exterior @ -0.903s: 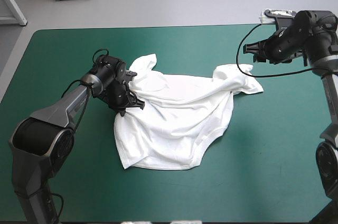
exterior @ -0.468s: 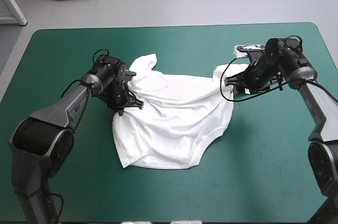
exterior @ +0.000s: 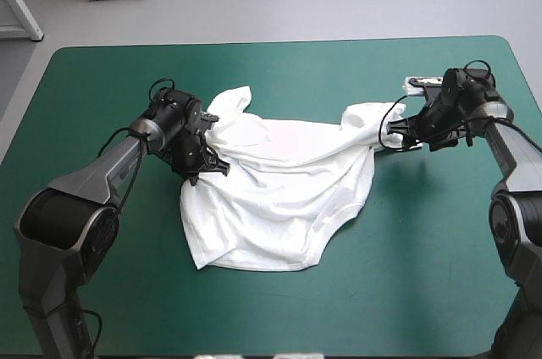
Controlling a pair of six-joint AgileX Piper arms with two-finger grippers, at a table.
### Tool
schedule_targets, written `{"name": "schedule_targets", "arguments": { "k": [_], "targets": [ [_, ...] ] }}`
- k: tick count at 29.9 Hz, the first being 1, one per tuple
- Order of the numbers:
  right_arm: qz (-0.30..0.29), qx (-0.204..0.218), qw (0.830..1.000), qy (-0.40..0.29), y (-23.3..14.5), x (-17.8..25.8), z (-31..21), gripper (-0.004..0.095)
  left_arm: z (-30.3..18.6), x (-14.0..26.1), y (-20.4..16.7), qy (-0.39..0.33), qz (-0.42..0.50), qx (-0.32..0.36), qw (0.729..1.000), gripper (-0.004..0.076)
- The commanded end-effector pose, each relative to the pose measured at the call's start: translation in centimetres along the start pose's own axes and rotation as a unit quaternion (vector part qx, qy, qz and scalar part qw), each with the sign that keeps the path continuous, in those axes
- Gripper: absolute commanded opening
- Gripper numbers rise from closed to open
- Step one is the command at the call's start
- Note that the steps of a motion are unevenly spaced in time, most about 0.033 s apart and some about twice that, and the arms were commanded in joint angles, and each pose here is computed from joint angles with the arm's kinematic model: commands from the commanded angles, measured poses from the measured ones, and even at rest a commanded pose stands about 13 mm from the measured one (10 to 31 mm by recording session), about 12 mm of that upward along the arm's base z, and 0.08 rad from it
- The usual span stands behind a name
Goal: Fold the cloth
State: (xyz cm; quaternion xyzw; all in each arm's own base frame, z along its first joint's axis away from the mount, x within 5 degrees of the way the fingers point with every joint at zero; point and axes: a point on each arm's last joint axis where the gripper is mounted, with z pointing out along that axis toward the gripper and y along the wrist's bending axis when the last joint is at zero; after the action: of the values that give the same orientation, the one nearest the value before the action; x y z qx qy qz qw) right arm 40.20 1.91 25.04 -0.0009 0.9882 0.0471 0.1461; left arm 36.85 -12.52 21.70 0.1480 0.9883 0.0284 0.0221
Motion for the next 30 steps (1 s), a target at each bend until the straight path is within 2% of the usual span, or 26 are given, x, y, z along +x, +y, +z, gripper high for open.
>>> {"name": "schedule_targets", "arguments": {
  "k": [1,7,14,16,17,19,21,30],
  "targets": [
    [-0.006,0.001,0.998,-0.066,-0.3,-1.9,-2.2,0.0556,-1.9,-0.2,0.4,-0.041,0.001,-0.008,0.999,-0.0009],
    [-0.004,-0.003,0.998,-0.057,-0.4,-4.4,0.4,0.0554,-1.9,-0.1,0.4,-0.040,0.003,-0.007,0.999,-0.0009],
    [0.009,-0.007,1.000,0.012,-0.5,-4.5,3.2,0.0550,-1.9,-0.1,0.4,-0.038,0.004,-0.008,0.999,-0.0009],
    [0.014,-0.010,0.999,0.047,-0.4,-3.9,3.8,0.0484,-1.9,-0.2,0.4,-0.042,0.004,-0.007,0.999,-0.0009],
    [0.016,-0.018,0.998,0.065,-0.2,-3.6,4.0,0.0411,-1.9,-0.2,0.4,-0.043,0.004,-0.007,0.999,-0.0009],
    [0.013,-0.022,0.996,0.090,0.3,-3.1,4.3,0.0220,-1.9,-0.2,0.4,-0.044,0.004,-0.007,0.999,-0.0009],
    [0.002,-0.027,0.995,0.099,1.0,-2.8,4.4,-0.0012,-1.9,-0.2,0.4,-0.045,0.004,-0.007,0.999,-0.0009],
    [-0.025,-0.019,0.996,0.078,2.8,-2.8,2.5,-0.0017,-2.2,-0.3,0.5,-0.050,0.008,-0.015,0.999,-0.0009]
  ]
}}
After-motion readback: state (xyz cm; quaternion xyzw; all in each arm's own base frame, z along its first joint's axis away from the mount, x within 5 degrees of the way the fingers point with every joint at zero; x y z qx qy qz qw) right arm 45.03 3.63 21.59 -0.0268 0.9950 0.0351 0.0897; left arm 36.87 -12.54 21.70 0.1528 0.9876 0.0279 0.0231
